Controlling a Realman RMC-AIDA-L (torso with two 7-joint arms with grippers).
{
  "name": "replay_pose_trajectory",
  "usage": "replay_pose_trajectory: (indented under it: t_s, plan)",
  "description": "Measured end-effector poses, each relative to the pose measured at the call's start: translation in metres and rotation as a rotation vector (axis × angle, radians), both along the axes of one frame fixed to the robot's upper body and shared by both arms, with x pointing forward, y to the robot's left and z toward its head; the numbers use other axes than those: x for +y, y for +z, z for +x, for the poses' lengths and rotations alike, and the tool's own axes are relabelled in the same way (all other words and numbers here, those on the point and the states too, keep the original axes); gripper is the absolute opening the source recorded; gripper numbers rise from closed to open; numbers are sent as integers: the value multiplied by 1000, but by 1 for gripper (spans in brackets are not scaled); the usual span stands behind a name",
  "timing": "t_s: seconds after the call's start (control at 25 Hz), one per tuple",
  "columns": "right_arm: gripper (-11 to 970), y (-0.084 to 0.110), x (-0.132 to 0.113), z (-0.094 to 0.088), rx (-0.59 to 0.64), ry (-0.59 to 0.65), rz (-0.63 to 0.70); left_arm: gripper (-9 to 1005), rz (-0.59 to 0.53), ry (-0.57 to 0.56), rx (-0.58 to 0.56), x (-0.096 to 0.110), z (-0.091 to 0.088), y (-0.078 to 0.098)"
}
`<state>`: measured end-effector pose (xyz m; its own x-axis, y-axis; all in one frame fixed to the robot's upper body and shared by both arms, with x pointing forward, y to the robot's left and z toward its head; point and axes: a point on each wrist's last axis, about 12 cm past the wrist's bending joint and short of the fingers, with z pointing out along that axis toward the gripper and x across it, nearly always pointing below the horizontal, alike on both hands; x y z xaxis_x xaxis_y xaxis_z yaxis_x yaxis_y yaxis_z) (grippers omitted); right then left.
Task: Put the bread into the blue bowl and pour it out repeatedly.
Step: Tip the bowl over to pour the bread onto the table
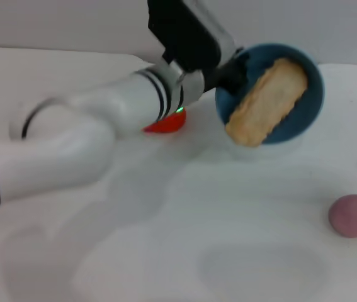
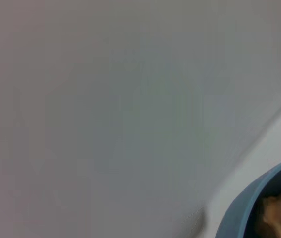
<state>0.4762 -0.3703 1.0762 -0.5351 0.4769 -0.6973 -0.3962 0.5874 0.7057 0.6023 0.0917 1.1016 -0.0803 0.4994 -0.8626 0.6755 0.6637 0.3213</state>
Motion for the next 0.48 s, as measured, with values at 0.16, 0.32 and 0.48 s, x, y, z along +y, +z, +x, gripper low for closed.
replay_pose_trajectory:
  t_s: [0.16,0.32,0.48]
  plan:
    - [361,-3,1,-1,9,-3,9,13,76,-44,-244,6,-11,-18]
    - [360,-3,-1,-2,11,-10,11,12,167,-85,-397,11,-16,-23]
    - [360,-4,-2,-2,15,-17,10,12,230,-107,-510,16,-21,-26]
